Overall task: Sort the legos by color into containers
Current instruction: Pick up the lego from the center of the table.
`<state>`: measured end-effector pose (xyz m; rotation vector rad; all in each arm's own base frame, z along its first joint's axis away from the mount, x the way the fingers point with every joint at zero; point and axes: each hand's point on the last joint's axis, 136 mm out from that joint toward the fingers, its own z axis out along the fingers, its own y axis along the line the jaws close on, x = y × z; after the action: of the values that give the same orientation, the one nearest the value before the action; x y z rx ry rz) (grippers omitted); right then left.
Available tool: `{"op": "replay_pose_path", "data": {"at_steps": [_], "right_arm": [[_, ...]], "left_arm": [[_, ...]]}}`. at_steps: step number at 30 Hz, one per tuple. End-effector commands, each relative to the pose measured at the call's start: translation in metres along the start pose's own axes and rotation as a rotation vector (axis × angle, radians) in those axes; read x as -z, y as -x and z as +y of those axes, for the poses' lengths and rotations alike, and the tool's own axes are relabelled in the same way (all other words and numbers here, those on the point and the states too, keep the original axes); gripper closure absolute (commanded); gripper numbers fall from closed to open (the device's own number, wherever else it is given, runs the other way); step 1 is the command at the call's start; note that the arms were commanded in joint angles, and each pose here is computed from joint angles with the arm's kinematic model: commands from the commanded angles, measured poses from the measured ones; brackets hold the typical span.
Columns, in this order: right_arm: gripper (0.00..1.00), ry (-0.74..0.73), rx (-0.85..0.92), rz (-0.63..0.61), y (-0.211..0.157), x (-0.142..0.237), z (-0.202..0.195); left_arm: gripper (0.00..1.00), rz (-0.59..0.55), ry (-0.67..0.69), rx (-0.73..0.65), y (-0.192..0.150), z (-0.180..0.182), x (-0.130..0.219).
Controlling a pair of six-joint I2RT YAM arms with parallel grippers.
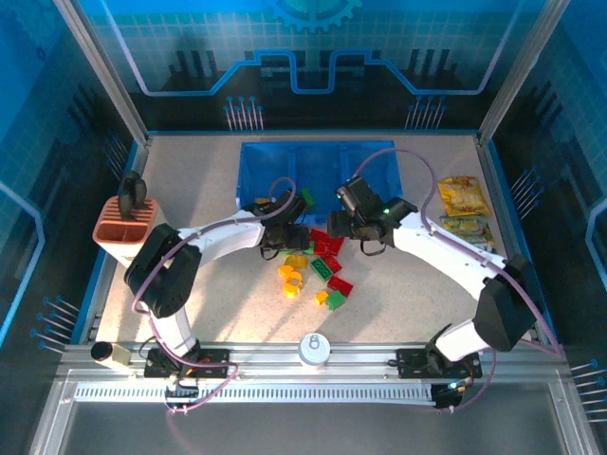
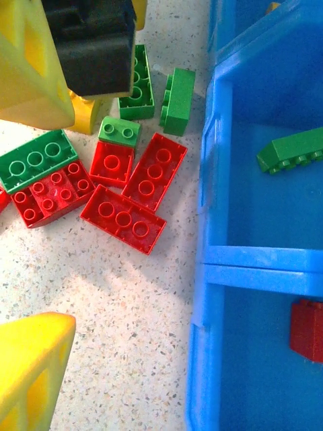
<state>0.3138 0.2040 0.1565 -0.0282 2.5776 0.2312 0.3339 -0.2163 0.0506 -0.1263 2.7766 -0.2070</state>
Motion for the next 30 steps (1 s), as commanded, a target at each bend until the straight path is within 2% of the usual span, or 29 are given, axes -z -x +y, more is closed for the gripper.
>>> {"op": "replay_pose_path", "data": {"at_steps": [1, 10, 16, 19, 23, 30], "right_arm": [[0.27, -0.003, -0.050, -0.047, 0.004, 0.008, -0.010], [0.27, -0.018, -0.080, -0.066, -0.003, 0.016, -0.028], [0.28, -0.015, -0.096, -0.073, -0.004, 0.017, -0.033], [0.28, -0.010, -0.100, -0.072, -0.006, 0.017, -0.033], [0.28, -0.009, -0.101, -0.066, -0.008, 0.016, -0.033], [0.28, -0.015, -0.101, -0.077, -0.009, 0.020, -0.037]], "left_arm": [[0.22, 0.009, 0.063, 0.000, 0.003, 0.008, -0.004], [0.23, 0.040, 0.087, 0.000, 0.003, 0.002, -0.022], [0.26, 0.071, 0.116, -0.015, -0.010, 0.002, -0.034], [0.32, 0.074, 0.138, -0.021, -0.014, 0.006, -0.036], [0.41, 0.049, 0.152, -0.033, -0.011, 0.009, -0.027], [0.42, -0.039, 0.100, -0.032, 0.008, 0.003, 0.017]]}}
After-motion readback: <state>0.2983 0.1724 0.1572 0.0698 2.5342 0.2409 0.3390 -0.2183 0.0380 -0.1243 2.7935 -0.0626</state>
